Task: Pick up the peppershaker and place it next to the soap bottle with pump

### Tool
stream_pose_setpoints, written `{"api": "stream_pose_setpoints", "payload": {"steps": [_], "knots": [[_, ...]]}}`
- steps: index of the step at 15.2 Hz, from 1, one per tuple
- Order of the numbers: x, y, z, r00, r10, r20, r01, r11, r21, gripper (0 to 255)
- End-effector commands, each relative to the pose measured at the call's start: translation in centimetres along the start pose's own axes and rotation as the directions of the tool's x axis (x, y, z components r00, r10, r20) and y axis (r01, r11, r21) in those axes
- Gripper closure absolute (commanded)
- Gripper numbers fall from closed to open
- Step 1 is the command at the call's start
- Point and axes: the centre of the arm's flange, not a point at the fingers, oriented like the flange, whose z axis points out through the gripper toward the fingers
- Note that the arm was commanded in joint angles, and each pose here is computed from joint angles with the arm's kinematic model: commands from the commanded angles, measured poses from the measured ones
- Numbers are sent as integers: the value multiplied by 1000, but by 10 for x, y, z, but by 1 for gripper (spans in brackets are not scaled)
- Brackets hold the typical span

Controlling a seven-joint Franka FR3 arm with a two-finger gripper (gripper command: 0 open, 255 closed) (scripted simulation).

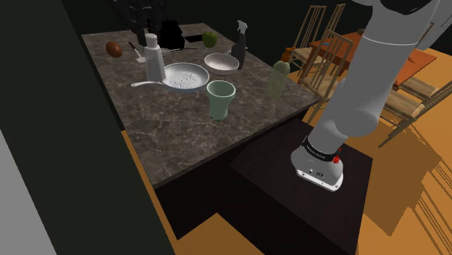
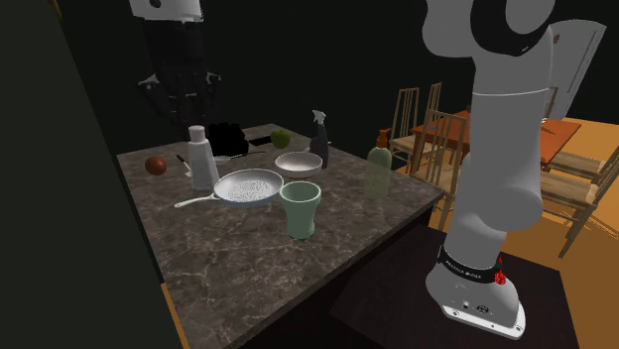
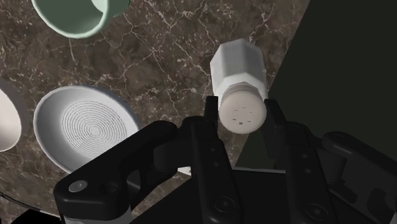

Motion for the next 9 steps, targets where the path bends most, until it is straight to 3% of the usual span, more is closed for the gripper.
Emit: {"api": "stream_pose_setpoints", "payload": {"steps": [1,9], "knots": [[0,0,-12,1000,0,0,0,1000,0,255],[0,0,-54,1000,0,0,0,1000,0,255]]}}
